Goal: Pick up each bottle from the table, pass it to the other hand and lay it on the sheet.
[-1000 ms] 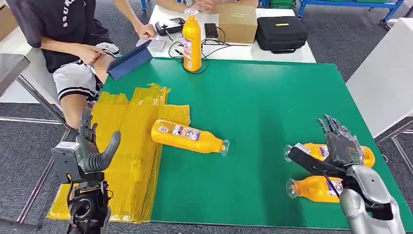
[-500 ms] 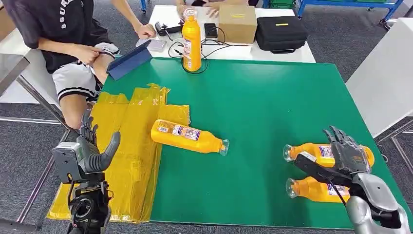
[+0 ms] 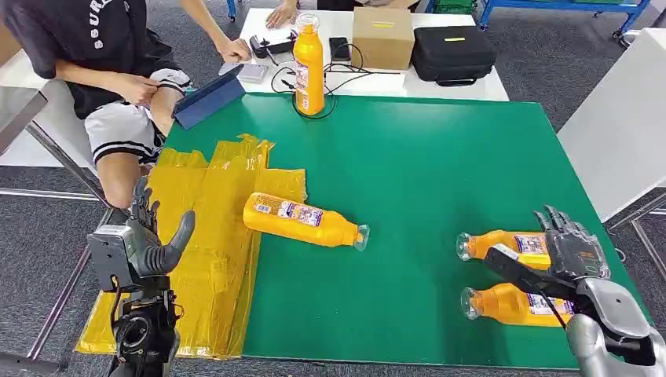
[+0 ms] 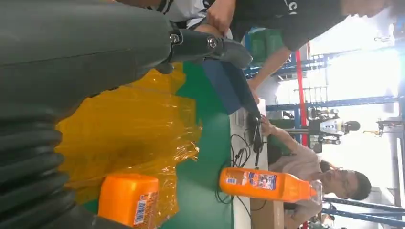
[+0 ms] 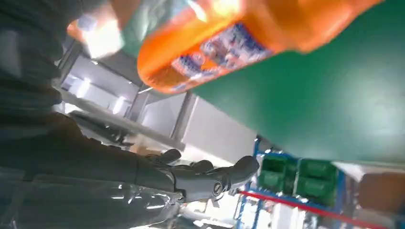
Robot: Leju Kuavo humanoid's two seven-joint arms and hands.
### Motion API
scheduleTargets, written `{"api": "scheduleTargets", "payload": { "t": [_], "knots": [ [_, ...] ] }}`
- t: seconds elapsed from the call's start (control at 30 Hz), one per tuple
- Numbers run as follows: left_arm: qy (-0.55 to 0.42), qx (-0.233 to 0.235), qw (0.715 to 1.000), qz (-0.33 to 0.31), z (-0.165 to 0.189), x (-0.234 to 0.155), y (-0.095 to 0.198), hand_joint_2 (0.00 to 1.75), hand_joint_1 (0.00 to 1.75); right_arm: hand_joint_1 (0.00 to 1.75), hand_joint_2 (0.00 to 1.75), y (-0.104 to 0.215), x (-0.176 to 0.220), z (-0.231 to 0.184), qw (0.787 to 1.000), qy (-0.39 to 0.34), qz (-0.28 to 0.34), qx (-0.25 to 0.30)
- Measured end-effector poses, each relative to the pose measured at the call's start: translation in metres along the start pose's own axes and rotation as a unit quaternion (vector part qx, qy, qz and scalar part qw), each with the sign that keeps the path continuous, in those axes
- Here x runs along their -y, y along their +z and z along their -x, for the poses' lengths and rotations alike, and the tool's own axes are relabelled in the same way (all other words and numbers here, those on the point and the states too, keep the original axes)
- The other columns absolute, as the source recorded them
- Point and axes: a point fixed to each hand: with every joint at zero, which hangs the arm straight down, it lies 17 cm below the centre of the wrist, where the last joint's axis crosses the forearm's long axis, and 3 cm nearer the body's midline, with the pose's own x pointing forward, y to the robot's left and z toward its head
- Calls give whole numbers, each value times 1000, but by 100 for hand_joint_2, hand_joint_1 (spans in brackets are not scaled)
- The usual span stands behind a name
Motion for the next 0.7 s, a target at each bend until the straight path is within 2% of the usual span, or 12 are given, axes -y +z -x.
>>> {"api": "scheduleTargets", "payload": {
  "t": [0.7],
  "knots": [
    [-2,-5,1000,-2,3,0,0,175,0,0,175,-11,6,12,1000,-1,4,-24]
  ]
}}
